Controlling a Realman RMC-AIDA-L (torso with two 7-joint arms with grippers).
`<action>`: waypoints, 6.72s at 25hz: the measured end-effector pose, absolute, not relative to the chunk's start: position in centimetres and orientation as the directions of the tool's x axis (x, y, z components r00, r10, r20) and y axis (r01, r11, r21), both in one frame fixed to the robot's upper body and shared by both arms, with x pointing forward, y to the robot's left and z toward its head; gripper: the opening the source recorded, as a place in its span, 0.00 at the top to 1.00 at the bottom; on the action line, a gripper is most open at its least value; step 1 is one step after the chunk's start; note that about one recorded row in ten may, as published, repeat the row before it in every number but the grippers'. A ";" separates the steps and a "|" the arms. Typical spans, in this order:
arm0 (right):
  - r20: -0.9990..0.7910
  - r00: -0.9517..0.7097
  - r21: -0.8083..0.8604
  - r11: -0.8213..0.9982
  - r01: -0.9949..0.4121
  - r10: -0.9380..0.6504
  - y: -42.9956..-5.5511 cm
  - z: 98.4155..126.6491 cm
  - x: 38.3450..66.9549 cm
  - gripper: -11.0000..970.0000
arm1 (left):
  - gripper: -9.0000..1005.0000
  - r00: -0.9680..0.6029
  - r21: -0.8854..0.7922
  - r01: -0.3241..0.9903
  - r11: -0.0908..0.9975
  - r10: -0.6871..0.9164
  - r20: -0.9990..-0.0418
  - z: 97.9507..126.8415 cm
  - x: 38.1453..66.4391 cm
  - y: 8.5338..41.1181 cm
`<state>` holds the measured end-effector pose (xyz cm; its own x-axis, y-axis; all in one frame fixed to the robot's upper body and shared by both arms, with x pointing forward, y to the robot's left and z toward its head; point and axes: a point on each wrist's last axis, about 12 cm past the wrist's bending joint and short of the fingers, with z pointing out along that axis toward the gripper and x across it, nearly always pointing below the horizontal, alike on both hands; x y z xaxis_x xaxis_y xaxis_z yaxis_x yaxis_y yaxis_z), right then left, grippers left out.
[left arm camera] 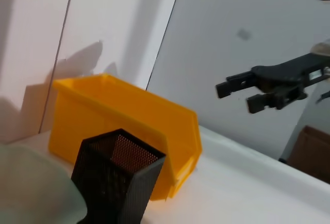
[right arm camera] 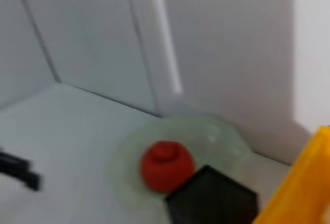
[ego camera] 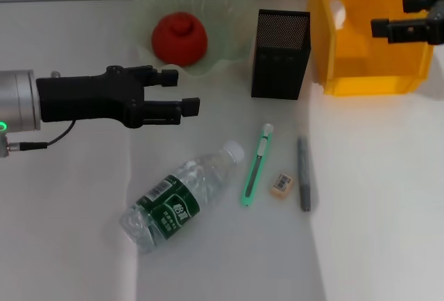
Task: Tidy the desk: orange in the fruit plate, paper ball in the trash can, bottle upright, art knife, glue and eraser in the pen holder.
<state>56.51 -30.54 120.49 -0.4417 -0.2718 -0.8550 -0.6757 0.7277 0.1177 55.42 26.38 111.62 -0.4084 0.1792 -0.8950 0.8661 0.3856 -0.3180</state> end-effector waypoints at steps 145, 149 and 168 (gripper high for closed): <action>-0.837 -0.540 0.506 0.504 -0.700 0.090 -28.3 103.5 48.9 0.13 | 0.52 0.087 0.007 0.730 0.683 -0.084 -0.993 105.9 52.7 25.5; -0.836 -0.539 0.510 0.497 -0.702 0.096 -28.0 103.5 49.1 0.13 | 0.49 0.109 0.050 0.725 0.687 -0.043 -0.993 105.3 52.5 25.2; -0.842 -0.529 0.508 0.492 -0.707 0.108 -27.8 103.7 49.4 0.13 | 0.33 0.151 0.027 0.692 0.721 -0.108 -0.983 105.7 52.1 25.7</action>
